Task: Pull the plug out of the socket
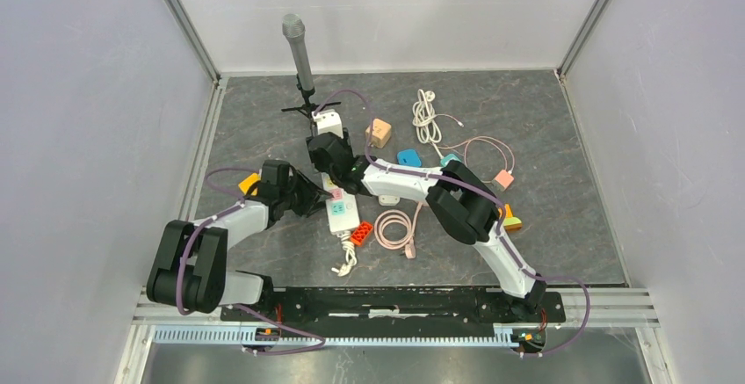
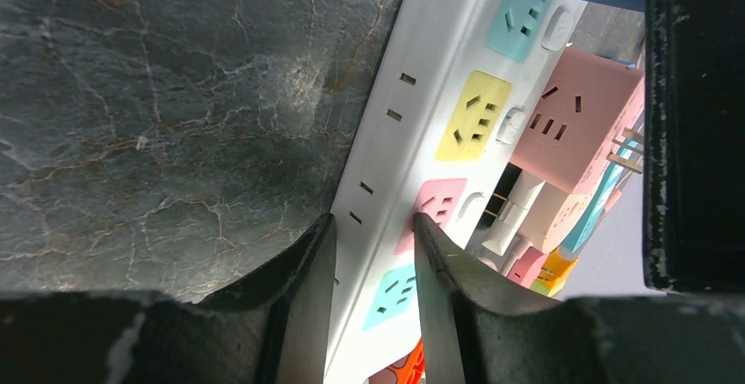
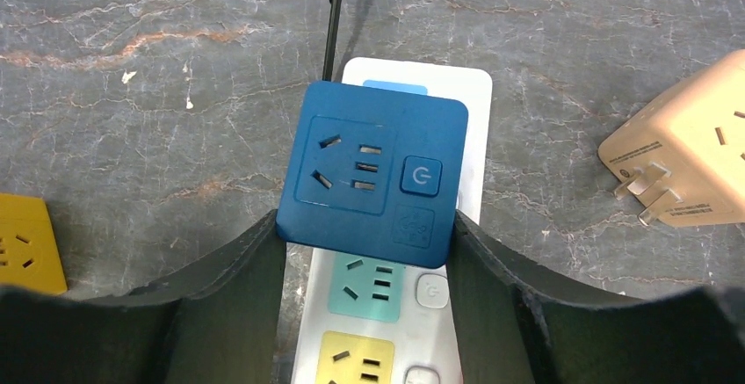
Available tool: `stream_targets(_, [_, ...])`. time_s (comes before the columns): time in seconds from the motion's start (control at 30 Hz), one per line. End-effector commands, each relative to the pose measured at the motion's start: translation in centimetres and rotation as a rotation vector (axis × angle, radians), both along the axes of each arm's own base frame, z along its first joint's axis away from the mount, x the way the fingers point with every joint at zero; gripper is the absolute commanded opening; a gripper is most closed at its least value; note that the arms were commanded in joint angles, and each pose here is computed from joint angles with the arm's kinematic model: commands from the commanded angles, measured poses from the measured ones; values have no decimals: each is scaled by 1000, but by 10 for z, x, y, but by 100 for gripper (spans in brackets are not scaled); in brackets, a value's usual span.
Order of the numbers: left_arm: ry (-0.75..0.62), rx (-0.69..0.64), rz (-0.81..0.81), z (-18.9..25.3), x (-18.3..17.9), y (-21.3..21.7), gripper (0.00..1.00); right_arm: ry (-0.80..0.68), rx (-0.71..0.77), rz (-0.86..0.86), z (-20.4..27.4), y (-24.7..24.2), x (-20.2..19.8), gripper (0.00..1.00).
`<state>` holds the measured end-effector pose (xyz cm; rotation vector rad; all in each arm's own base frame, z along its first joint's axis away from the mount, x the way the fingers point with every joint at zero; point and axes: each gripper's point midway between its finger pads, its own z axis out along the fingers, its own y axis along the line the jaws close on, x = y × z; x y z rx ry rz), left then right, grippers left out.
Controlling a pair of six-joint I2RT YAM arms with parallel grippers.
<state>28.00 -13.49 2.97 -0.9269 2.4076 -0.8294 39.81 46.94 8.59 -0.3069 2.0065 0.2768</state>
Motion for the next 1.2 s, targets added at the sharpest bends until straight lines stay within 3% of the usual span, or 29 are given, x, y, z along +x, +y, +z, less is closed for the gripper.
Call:
stream_targets(0.0, [19,33,37,-13,-4,8,43,-16,24,10,13,12,3,57])
stream_targets(0.07, [34,49,38,-16,-7,11,43,-24,28,20,16,13,3,45])
stream_targets(0.17, [68,81,35,-23,-13,15,42,-35,51,25,26,14,3,14])
stream_targets(0.23, [91,106,38,-27,-17,19,42,-42,85,29,37,17,2,0])
stream_targets(0.57, [103,125,20,-31,-23,21,33,60,345,128,62,30,-2,0])
stream_targets(0.87, [127,140,18,-38,-27,24,31,-88,90,43,58,17,-2,0])
stream_targets(1.17, [141,139,20,-41,-30,24,31,-123,118,66,85,18,-3,0])
